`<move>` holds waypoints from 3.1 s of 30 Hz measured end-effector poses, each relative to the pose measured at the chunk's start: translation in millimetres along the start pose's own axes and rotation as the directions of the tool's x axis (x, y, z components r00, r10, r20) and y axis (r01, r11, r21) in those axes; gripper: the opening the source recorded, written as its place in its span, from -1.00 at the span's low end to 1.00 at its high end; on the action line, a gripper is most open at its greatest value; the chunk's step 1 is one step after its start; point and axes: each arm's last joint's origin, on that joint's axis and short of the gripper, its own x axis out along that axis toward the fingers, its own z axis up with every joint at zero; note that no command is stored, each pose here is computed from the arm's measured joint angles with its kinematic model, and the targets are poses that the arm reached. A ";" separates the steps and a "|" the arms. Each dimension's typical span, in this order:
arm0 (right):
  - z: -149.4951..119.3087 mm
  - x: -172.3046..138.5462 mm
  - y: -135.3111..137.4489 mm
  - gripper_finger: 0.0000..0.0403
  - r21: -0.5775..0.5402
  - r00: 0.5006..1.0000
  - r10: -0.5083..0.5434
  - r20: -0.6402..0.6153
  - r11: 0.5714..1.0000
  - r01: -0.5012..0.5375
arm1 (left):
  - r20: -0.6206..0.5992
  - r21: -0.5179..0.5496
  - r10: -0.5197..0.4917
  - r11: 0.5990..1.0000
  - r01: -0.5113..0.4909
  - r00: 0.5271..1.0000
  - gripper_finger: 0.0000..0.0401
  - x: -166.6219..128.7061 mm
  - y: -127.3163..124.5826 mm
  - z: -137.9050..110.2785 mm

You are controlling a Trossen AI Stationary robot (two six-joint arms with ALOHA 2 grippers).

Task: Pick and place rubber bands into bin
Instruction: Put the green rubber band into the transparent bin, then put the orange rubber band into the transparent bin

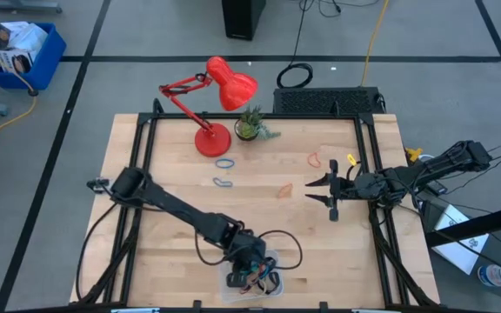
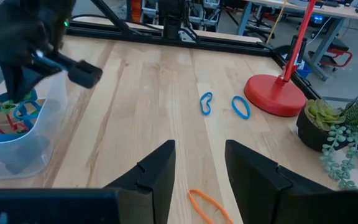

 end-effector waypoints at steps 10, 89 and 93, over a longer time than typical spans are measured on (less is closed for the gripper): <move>0.0 -0.1 0.0 -0.34 0.002 1.000 0.000 0.000 1.000 0.000 | -0.004 -0.041 0.019 0.999 -0.020 1.000 -0.85 6.3 3.2 -0.7; 3.6 -0.1 0.1 -0.34 0.013 0.999 0.004 0.035 1.000 -0.005 | 0.454 0.177 0.207 0.932 -0.316 0.866 -0.02 -194.2 -32.7 -6.8; 5.1 -0.2 0.2 -0.34 0.017 0.999 0.006 0.050 1.000 -0.007 | 0.511 0.150 0.239 0.921 -0.360 0.826 -0.02 -227.2 -30.1 -30.4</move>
